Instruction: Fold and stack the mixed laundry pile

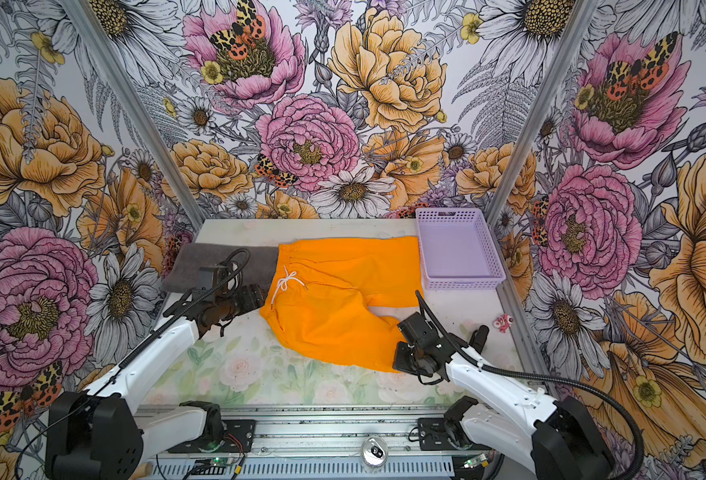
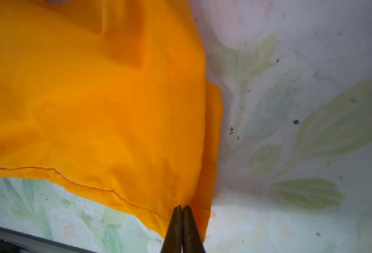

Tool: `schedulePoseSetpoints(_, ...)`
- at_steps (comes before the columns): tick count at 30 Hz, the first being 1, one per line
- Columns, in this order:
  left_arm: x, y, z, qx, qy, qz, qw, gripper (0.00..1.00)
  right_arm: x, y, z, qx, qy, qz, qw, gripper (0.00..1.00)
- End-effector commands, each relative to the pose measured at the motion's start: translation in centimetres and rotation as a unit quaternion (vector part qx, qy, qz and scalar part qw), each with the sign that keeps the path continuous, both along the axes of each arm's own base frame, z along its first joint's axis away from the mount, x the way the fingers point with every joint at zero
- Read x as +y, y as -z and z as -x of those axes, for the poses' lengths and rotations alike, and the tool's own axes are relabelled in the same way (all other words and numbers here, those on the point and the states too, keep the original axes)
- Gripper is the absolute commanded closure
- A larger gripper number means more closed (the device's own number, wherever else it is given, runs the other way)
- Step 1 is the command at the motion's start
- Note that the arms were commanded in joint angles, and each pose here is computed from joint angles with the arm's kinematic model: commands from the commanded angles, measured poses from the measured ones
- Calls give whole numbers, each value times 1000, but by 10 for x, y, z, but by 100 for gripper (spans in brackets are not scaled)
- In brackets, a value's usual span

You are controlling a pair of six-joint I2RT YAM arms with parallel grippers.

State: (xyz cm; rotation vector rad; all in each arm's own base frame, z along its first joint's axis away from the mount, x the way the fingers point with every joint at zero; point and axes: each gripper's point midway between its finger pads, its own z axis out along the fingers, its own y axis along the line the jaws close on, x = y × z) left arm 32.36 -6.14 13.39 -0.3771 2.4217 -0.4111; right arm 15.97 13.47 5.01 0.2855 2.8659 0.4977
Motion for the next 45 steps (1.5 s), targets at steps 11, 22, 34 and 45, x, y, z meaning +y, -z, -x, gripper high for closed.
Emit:
schedulePoseSetpoints(11,2,-6,1,-3,-3,1,1000,21,12,-23,59,51,-17,-19,998,100)
schedulePoseSetpoints(22,-6,1,-4,9,11,-5,1000,21,-28,-45,1,-47,65,29,996,51)
schedulePoseSetpoints(34,-12,6,-1,15,17,-5,1000,21,-24,-4,-64,-54,115,-64,990,41)
schedulePoseSetpoints(45,-12,8,-1,12,13,-4,1000,21,-15,17,-82,-66,146,-128,979,59)
